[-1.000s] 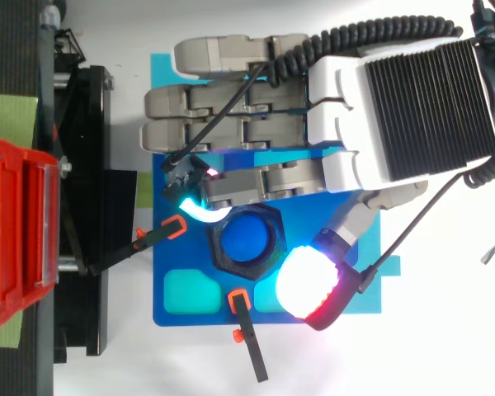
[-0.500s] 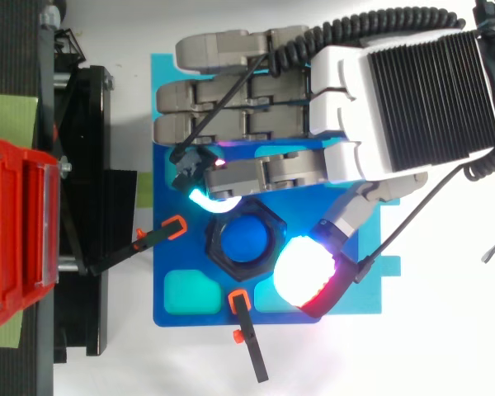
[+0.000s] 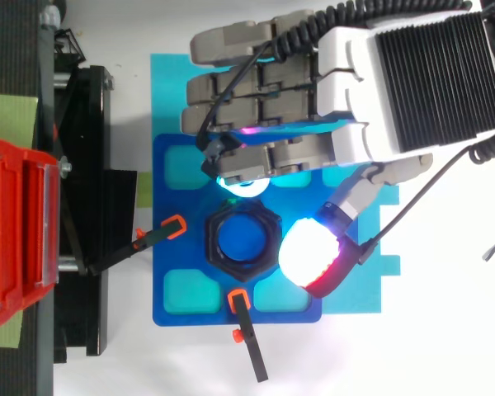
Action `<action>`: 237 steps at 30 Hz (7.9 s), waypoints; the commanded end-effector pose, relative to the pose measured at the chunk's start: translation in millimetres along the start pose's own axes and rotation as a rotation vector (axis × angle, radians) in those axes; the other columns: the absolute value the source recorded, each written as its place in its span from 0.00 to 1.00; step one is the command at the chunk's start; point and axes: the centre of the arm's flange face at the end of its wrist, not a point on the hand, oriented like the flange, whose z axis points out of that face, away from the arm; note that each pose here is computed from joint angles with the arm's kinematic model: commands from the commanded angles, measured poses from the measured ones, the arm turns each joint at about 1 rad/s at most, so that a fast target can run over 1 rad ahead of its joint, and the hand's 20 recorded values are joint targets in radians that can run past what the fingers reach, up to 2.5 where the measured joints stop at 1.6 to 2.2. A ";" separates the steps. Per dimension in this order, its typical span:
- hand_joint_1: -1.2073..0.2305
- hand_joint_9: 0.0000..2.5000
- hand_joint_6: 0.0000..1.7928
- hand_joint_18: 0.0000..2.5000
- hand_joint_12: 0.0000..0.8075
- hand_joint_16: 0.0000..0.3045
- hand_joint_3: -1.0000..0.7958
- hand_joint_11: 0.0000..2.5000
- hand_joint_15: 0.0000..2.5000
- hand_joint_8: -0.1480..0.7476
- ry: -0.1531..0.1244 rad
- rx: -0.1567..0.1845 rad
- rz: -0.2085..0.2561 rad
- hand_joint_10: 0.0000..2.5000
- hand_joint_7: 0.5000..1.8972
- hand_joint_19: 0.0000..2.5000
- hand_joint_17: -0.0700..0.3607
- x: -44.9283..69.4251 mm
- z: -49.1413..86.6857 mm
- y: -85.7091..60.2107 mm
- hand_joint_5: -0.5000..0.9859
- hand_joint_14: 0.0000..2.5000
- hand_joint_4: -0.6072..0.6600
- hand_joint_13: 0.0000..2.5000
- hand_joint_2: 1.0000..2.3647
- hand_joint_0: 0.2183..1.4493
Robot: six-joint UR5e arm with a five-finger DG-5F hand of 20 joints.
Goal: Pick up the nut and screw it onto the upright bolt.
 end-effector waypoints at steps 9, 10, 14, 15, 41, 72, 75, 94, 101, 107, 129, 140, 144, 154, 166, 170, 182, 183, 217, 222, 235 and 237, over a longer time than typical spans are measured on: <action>0.66 0.53 0.28 0.22 0.16 0.01 0.28 0.01 0.00 0.43 -0.008 -0.048 -0.003 0.00 0.61 0.00 0.18 -9.0 -5.8 -13.3 0.37 0.00 0.57 0.37 0.00 0.27; 0.66 0.52 0.28 0.22 0.16 0.01 0.28 0.01 0.00 0.43 -0.011 -0.049 -0.002 0.00 0.61 0.00 0.19 -9.8 -5.2 -13.5 0.37 0.00 0.58 0.37 0.00 0.27; 0.67 0.50 0.28 0.21 0.18 0.02 0.28 0.01 0.00 0.43 -0.031 -0.055 -0.004 0.00 0.51 0.00 0.19 -20.9 2.6 -15.6 0.34 0.00 0.64 0.36 0.00 0.26; 0.67 0.48 0.28 0.21 0.18 0.02 0.28 0.00 0.00 0.42 -0.035 -0.056 -0.006 0.00 0.47 0.00 0.20 -22.3 3.6 -16.0 0.33 0.00 0.66 0.35 0.00 0.26; 0.74 0.21 0.28 0.05 0.30 0.09 0.28 0.00 0.00 0.37 -0.062 -0.070 -0.007 0.00 0.04 0.00 0.30 -30.8 37.7 20.2 0.22 0.00 0.56 0.17 0.00 0.22; 0.75 0.20 0.28 0.05 0.34 0.09 0.28 0.00 0.00 0.43 -0.040 -0.048 0.016 0.00 0.32 0.00 0.31 15.5 21.7 9.0 0.24 0.00 0.62 0.17 0.00 0.22; 0.75 0.20 0.28 0.05 0.33 0.09 0.28 0.00 0.00 0.43 -0.050 -0.046 0.011 0.00 0.35 0.00 0.31 13.8 21.9 6.6 0.25 0.00 0.63 0.18 0.00 0.22; 0.72 0.25 0.28 0.10 0.30 0.08 0.28 0.00 0.00 0.45 -0.050 -0.048 0.007 0.00 0.47 0.00 0.28 12.2 19.2 2.5 0.28 0.00 0.65 0.22 0.00 0.24; 0.70 0.29 0.28 0.13 0.27 0.07 0.28 0.00 0.00 0.45 -0.047 -0.043 0.007 0.00 0.54 0.00 0.27 12.1 17.3 -0.5 0.29 0.00 0.64 0.25 0.00 0.25; 0.69 0.32 0.28 0.16 0.24 0.06 0.28 0.00 0.00 0.45 -0.044 -0.042 0.006 0.00 0.62 0.00 0.25 12.9 14.1 -4.9 0.31 0.00 0.62 0.27 0.00 0.25; 0.70 0.45 0.28 0.27 0.17 0.04 0.28 0.00 0.00 0.40 -0.065 -0.050 -0.009 0.00 0.65 0.01 0.23 8.6 11.1 -12.6 0.38 0.00 0.55 0.37 0.00 0.24; 0.70 0.50 0.28 0.29 0.15 0.04 0.28 0.00 0.00 0.37 -0.071 -0.059 -0.015 0.00 0.61 0.02 0.22 6.9 7.1 -18.9 0.38 0.00 0.54 0.39 0.00 0.24; 0.70 0.48 0.28 0.27 0.18 0.04 0.28 0.00 0.00 0.43 -0.090 -0.102 -0.026 0.00 0.59 0.03 0.23 -10.1 11.0 -30.1 0.34 0.00 0.62 0.37 0.00 0.24; 0.71 0.38 0.28 0.21 0.24 0.07 0.28 0.00 0.00 0.43 -0.105 -0.129 0.000 0.00 0.29 0.04 0.27 -13.3 12.0 -29.3 0.27 0.00 0.65 0.30 0.00 0.22; 0.72 0.34 0.28 0.18 0.25 0.07 0.28 0.00 0.00 0.41 -0.067 -0.074 0.042 0.00 0.20 0.04 0.28 -4.1 23.8 -9.4 0.25 0.00 0.62 0.27 0.00 0.22; 0.73 0.34 0.28 0.18 0.25 0.07 0.28 0.00 0.00 0.41 -0.066 -0.076 0.045 0.00 0.20 0.04 0.28 -3.0 28.1 -2.1 0.25 0.00 0.62 0.27 0.00 0.22; 0.73 0.34 0.28 0.18 0.25 0.08 0.28 0.00 0.00 0.42 0.003 -0.018 0.085 0.00 0.23 0.04 0.28 6.8 31.4 12.1 0.26 0.00 0.63 0.27 0.00 0.23; 0.72 0.34 0.28 0.18 0.26 0.08 0.28 0.00 0.00 0.42 0.009 -0.019 0.088 0.00 0.23 0.04 0.28 7.9 31.0 13.4 0.26 0.00 0.63 0.27 0.00 0.23; 0.73 0.36 0.28 0.23 0.25 0.07 0.28 0.00 0.00 0.44 0.009 -0.011 0.088 0.00 0.45 0.06 0.28 19.3 17.5 8.3 0.29 0.00 0.67 0.31 0.00 0.24; 0.73 0.36 0.28 0.23 0.25 0.07 0.28 0.00 0.00 0.44 0.008 -0.010 0.088 0.00 0.48 0.06 0.28 18.6 17.5 7.2 0.30 0.00 0.67 0.32 0.00 0.24; 0.71 0.41 0.28 0.25 0.23 0.07 0.28 0.00 0.00 0.46 0.014 -0.009 0.088 0.00 0.68 0.06 0.27 20.7 16.5 7.4 0.32 0.00 0.61 0.33 0.00 0.24; 0.71 0.42 0.28 0.26 0.23 0.07 0.28 0.00 0.00 0.45 0.012 -0.008 0.087 0.00 0.73 0.06 0.27 20.4 16.1 6.3 0.33 0.00 0.59 0.34 0.00 0.24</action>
